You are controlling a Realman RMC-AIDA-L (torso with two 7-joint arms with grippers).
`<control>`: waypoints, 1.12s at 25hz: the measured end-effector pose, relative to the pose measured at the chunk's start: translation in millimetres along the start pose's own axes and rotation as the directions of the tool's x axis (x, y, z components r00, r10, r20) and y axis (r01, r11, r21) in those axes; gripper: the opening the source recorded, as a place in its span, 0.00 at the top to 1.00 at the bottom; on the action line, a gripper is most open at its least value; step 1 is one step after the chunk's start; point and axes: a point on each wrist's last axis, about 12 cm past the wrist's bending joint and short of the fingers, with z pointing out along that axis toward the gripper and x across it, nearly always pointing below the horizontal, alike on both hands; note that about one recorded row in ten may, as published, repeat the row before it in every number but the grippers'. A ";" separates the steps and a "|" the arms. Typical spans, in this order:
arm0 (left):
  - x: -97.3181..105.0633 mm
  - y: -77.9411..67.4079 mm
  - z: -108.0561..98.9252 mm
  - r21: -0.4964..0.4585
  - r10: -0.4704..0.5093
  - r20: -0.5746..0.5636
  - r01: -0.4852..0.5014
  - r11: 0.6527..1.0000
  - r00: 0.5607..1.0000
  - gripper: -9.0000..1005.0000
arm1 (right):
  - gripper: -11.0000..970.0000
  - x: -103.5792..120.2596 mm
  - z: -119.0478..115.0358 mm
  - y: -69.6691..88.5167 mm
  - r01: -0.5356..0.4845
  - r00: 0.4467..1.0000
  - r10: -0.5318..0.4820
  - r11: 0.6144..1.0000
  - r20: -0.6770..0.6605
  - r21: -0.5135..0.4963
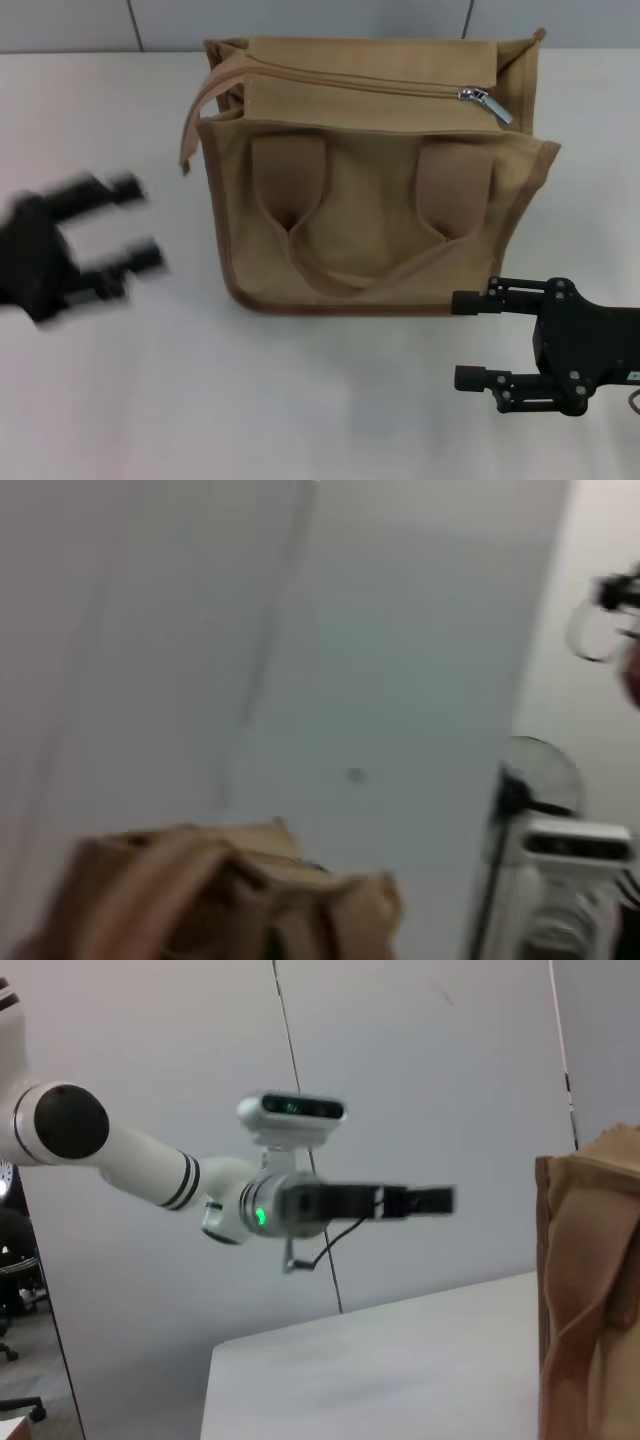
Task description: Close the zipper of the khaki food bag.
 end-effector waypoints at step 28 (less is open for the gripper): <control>53.4 -21.1 69.0 0.226 0.048 -0.171 -0.009 0.974 0.984 0.20 | 0.26 3.5 18.9 -0.2 -0.028 1.000 0.027 0.998 -0.012 -0.055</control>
